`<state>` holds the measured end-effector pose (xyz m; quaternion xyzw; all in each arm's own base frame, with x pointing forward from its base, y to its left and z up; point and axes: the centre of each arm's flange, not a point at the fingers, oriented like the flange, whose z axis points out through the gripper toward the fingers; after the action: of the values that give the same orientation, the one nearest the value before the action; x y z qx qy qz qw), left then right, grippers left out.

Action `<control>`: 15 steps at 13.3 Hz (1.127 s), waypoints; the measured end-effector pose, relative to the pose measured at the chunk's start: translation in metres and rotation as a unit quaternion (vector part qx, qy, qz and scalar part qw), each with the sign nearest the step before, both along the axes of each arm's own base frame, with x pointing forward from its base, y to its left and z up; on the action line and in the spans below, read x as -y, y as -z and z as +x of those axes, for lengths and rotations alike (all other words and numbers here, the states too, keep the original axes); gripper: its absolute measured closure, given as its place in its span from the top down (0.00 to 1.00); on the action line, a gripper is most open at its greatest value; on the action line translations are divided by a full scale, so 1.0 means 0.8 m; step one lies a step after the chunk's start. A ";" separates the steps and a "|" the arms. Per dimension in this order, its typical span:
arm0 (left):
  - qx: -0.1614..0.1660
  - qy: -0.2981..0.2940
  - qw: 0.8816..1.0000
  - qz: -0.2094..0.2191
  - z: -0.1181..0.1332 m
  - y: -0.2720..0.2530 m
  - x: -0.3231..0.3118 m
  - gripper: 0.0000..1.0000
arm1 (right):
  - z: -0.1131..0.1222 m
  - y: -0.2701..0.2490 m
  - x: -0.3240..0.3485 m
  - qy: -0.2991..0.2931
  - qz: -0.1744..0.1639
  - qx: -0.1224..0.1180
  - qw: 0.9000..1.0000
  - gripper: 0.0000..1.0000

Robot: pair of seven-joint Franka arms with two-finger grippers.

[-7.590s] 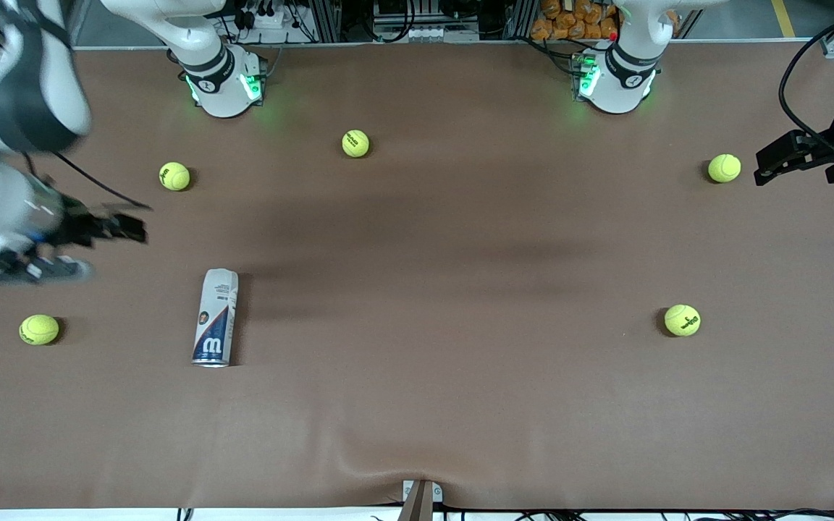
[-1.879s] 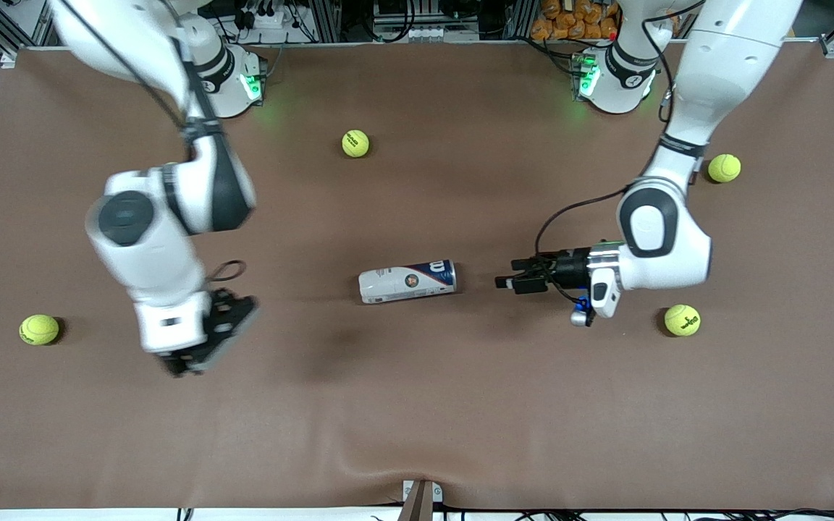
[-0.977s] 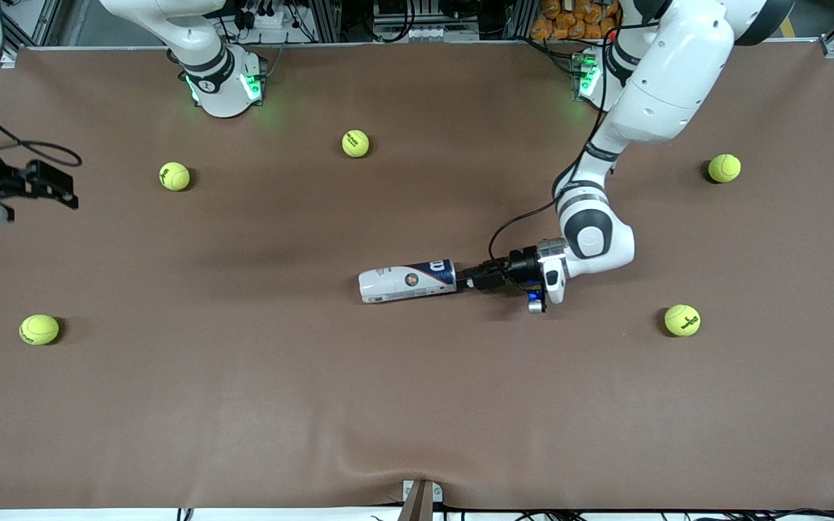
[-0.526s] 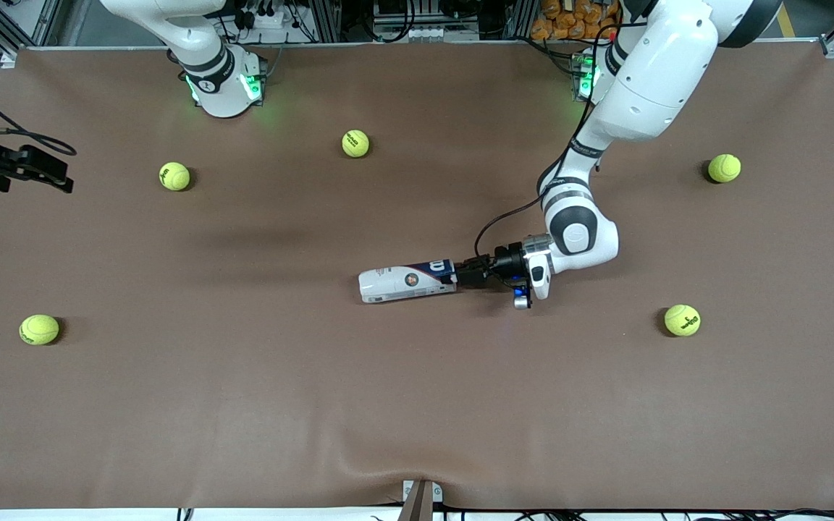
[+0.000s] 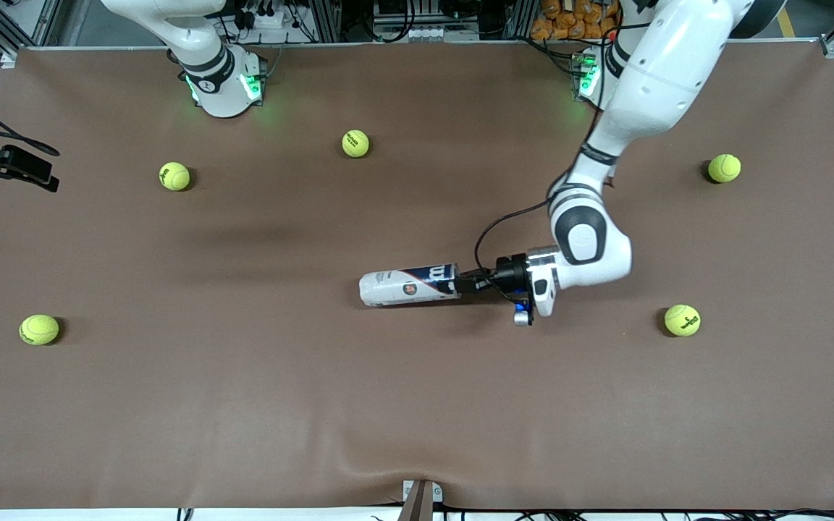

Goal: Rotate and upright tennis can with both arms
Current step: 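Lift and rotate the can upright with the left gripper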

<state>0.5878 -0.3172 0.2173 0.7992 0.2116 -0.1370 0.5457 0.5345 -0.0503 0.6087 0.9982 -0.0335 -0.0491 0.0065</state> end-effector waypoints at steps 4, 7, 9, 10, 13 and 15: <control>-0.004 0.040 0.992 0.120 0.043 -0.153 0.008 0.04 | 0.000 0.001 -0.004 -0.003 0.000 -0.001 1.000 1.00; 0.034 0.068 0.974 0.211 0.042 -0.216 0.042 0.04 | 0.000 0.002 -0.005 -0.003 0.000 -0.001 1.000 1.00; 0.072 0.093 0.951 0.284 0.026 -0.245 0.084 0.04 | 0.000 0.002 -0.005 -0.004 0.000 -0.002 1.000 1.00; 0.090 0.107 0.937 0.320 0.010 -0.254 0.112 0.04 | 0.000 0.003 -0.005 -0.004 0.000 -0.002 1.000 1.00; 0.136 0.141 0.896 0.399 -0.045 -0.256 0.187 0.04 | 0.000 0.003 -0.005 -0.004 0.000 -0.003 1.000 1.00; 0.170 0.169 0.865 0.441 -0.073 -0.238 0.222 0.04 | 0.000 0.003 -0.006 -0.004 0.000 -0.003 1.000 1.00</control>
<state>0.5296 -0.4952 0.4080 0.9909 0.0154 0.0188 0.1327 0.5347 -0.0457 0.6059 0.9982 -0.0292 -0.0518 0.0067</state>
